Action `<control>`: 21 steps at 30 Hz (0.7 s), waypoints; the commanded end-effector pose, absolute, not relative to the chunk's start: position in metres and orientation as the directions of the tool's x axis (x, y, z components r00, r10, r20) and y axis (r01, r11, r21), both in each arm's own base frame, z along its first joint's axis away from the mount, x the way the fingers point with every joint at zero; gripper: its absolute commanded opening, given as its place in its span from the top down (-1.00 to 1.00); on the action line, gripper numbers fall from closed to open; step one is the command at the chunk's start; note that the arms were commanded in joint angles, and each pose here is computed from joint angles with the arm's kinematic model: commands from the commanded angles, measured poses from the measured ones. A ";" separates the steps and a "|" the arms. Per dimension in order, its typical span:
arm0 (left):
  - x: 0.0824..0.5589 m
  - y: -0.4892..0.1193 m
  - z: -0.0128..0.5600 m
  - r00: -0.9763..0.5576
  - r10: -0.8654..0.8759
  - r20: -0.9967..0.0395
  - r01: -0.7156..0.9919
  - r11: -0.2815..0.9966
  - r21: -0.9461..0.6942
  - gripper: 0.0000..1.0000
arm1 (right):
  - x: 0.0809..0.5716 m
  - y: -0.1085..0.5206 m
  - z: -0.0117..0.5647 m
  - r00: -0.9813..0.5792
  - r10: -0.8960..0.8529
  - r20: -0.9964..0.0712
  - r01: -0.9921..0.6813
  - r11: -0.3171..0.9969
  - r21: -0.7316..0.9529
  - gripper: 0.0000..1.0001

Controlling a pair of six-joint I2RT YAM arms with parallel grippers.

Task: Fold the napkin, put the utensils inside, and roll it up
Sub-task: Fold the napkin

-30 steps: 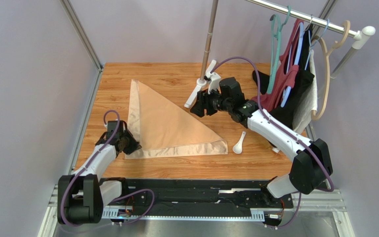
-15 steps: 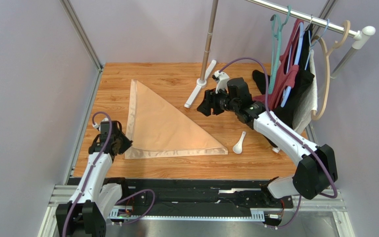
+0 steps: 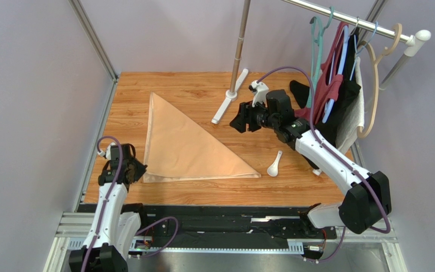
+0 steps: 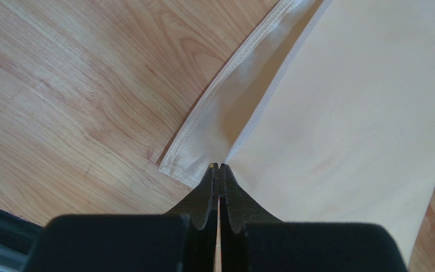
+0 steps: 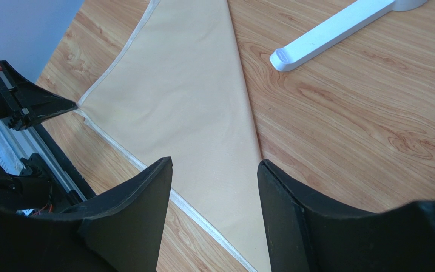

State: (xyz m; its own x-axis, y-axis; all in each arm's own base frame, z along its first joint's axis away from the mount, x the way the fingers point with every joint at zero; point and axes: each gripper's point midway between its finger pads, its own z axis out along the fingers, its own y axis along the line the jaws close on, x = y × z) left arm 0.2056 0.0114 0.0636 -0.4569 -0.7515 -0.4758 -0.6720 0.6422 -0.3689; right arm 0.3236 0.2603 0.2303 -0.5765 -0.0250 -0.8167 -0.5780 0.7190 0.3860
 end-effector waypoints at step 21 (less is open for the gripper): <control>0.186 0.024 0.049 -0.368 -0.811 -0.454 -0.774 0.538 -0.334 1.00 | 0.322 0.253 0.246 -0.529 -0.005 -0.848 -0.593 0.717 0.366 -0.23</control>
